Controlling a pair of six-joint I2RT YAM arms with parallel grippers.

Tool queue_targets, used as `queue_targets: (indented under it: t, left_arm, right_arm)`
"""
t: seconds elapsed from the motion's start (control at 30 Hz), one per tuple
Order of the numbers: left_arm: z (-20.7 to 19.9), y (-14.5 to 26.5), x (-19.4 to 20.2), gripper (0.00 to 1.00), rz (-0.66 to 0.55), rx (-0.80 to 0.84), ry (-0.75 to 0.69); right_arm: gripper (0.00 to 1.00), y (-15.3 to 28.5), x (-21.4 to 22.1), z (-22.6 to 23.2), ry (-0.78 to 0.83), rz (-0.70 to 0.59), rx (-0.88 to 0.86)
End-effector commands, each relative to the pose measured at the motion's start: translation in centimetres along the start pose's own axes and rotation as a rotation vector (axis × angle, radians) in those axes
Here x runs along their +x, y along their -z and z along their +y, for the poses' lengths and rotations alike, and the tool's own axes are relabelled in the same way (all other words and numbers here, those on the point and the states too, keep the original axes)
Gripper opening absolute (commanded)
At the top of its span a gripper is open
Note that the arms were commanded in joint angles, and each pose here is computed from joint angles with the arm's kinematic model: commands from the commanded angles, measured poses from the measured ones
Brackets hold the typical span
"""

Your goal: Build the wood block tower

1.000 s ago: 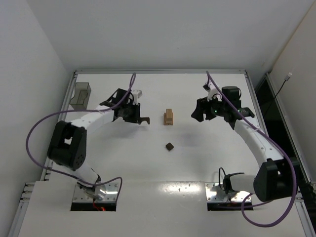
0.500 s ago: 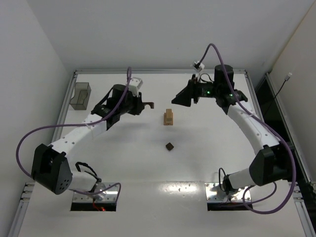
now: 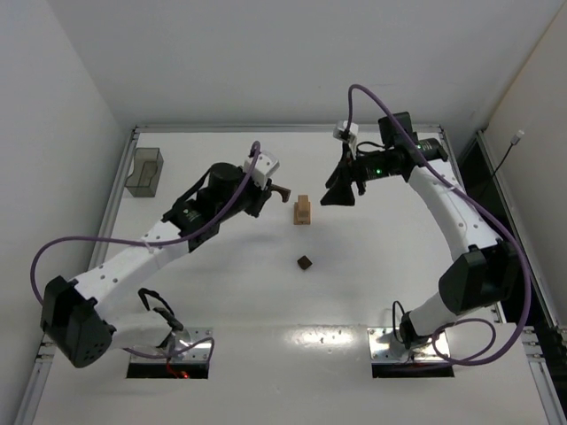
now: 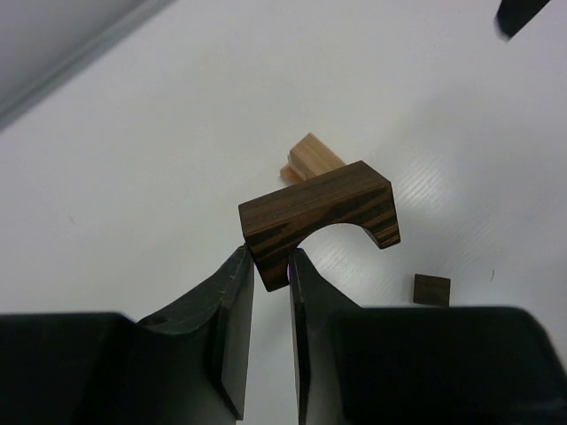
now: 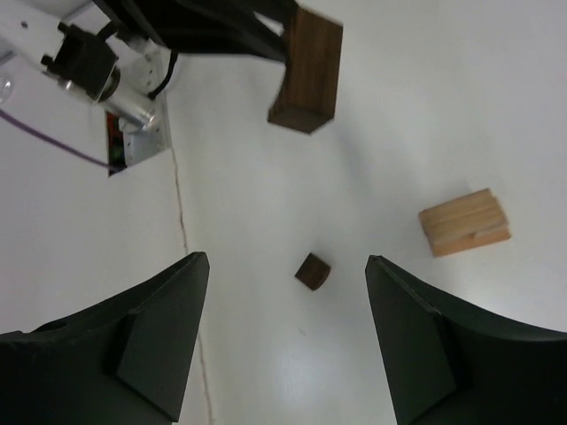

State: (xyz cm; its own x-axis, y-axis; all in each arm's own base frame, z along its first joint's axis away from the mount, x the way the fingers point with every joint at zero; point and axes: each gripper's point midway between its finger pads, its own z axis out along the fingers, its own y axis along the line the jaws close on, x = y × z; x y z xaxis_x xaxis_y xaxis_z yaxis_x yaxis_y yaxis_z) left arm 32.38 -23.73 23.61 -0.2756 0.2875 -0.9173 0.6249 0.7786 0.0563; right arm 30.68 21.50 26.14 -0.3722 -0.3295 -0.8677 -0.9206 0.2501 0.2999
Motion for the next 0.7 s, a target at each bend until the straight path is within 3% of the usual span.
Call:
queue_targets:
  t: [0.0,0.3,0.5,0.67]
  left_arm:
    - [-0.1,2.9,-6.0,0.0,-0.235,-0.048,-0.094]
    - [-4.4,5.3,-6.1,0.0,-0.3,0.012,-0.184]
    - [-5.4,5.2,-5.7,0.0,-0.294,0.036,-0.203]
    - [-6.1,5.1,-6.0,0.0,-0.306,0.053,-0.206]
  right_arm:
    - [0.69,0.2,1.7,2.0,0.048,0.037,-0.087]
    - [0.69,0.4,-2.6,3.7,-0.091,-0.134,-0.217]
    - [0.69,0.3,-4.7,4.9,-0.108,-0.166,-0.265]
    - [0.71,-0.3,-4.5,4.5,-0.11,-0.13,-0.199]
